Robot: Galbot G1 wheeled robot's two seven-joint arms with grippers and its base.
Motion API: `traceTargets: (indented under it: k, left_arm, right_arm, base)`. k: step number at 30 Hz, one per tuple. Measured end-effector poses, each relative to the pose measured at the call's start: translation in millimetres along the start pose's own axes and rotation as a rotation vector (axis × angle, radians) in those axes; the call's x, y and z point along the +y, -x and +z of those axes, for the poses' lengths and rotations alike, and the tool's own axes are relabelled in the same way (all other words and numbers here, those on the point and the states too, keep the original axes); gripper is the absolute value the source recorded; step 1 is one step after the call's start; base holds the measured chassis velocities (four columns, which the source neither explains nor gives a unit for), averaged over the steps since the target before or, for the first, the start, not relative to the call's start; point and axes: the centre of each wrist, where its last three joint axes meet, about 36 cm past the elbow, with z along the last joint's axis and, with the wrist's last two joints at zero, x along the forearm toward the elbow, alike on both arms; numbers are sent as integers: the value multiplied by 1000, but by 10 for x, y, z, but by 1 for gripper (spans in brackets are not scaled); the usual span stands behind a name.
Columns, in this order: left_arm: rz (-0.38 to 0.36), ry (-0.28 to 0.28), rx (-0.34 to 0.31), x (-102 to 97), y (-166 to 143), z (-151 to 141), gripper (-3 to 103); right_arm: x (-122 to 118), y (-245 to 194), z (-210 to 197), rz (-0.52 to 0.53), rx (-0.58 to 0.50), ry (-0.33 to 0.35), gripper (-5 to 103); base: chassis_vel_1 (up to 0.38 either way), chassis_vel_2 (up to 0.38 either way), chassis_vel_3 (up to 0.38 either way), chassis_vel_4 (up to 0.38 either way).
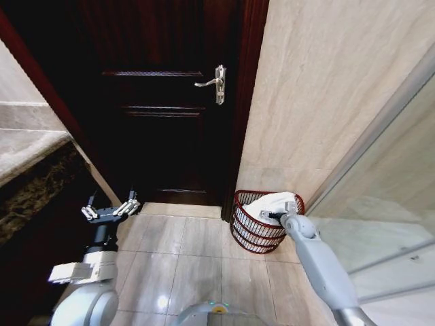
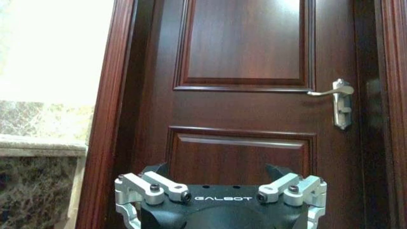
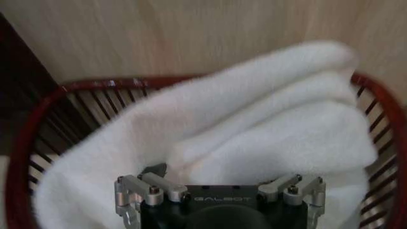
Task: Discard the used towel into the hamper.
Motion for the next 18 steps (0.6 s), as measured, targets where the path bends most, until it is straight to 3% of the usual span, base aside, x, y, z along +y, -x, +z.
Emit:
traceTargets:
  k: [18]
  left_arm:
    - [13, -3, 8, -29, 7, 46, 100]
  right_arm:
    - [-32, -743, -380, 50, -179, -67, 100]
  base:
    - [0, 0, 0, 0]
